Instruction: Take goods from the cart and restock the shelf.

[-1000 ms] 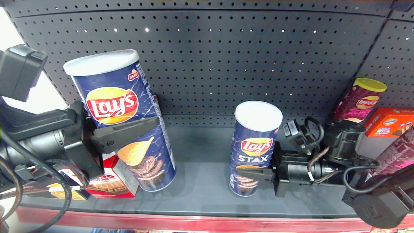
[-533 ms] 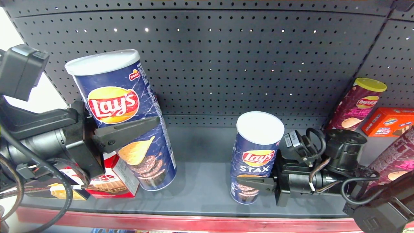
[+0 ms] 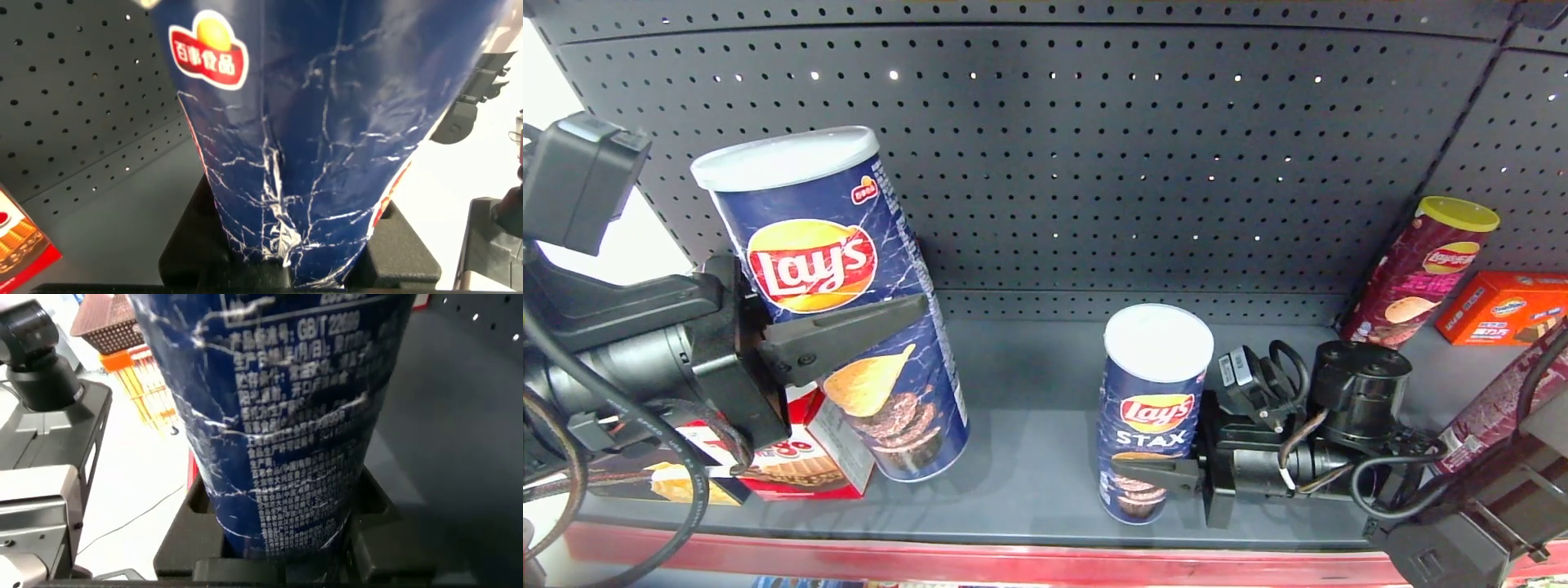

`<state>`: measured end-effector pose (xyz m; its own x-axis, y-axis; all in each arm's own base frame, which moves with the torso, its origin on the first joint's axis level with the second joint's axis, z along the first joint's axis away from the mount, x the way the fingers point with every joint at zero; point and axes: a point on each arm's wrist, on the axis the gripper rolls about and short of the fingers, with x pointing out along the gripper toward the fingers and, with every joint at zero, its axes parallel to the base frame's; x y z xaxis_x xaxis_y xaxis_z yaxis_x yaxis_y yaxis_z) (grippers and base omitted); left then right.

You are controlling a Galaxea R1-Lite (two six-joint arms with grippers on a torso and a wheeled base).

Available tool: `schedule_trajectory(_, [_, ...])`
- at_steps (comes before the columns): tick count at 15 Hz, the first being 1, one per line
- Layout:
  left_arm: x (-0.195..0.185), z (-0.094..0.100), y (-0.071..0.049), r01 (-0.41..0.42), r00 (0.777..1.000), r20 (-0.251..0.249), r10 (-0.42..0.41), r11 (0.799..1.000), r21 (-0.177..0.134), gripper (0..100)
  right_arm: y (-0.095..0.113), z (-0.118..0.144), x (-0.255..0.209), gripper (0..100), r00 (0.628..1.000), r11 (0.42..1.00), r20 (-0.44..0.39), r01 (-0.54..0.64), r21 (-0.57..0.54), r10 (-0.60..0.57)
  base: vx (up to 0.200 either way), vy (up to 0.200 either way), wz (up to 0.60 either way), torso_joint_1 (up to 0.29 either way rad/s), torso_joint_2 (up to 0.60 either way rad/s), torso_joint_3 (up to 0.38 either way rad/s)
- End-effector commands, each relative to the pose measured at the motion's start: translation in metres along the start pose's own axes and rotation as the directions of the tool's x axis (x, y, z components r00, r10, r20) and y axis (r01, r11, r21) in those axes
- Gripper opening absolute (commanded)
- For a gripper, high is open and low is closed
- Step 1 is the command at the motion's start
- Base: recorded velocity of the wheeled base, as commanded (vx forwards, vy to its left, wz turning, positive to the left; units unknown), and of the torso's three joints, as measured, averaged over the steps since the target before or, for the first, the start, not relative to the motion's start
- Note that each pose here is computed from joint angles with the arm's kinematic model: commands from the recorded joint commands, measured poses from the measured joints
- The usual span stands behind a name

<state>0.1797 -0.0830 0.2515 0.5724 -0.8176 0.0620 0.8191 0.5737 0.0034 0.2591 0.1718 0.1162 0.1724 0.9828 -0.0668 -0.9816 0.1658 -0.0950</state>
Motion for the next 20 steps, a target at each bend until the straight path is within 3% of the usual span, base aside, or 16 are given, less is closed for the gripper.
schedule_trajectory(1, [0.0,0.0,0.0,0.0,1.0,-0.002,0.0,1.0,-0.002,0,-0.001,-0.005,0.001,100,1.0,1.0,-0.012,0.004,0.007,-0.004,0.0,0.0,0.0,0.0,0.0,0.0])
schedule_trajectory(8, [0.0,0.0,0.0,0.0,1.0,0.0,0.0,1.0,0.0,0,-0.001,0.004,-0.004,100,0.999,0.999,0.021,0.04,-0.033,-0.039,0.0,0.0,0.0,0.0,0.0,0.0])
schedule_trajectory(11, [0.001,0.004,0.001,0.0,1.0,0.012,-0.001,1.0,0.003,0,0.006,0.035,-0.019,100,0.995,0.993,0.083,0.063,-0.098,-0.055,0.0,0.0,0.0,0.0,0.0,0.0])
schedule_trajectory(13, [0.001,0.007,0.001,0.0,1.0,0.022,0.001,1.0,-0.015,0,0.011,0.05,-0.028,100,0.991,0.988,0.113,0.082,-0.131,-0.067,0.0,0.0,0.0,0.0,0.0,0.0])
schedule_trajectory(20, [0.001,0.008,0.0,-0.014,1.0,0.028,0.014,1.0,-0.016,0,0.058,0.097,-0.106,100,0.959,0.958,0.199,0.236,-0.162,-0.203,0.0,0.0,0.0,0.0,0.0,0.0])
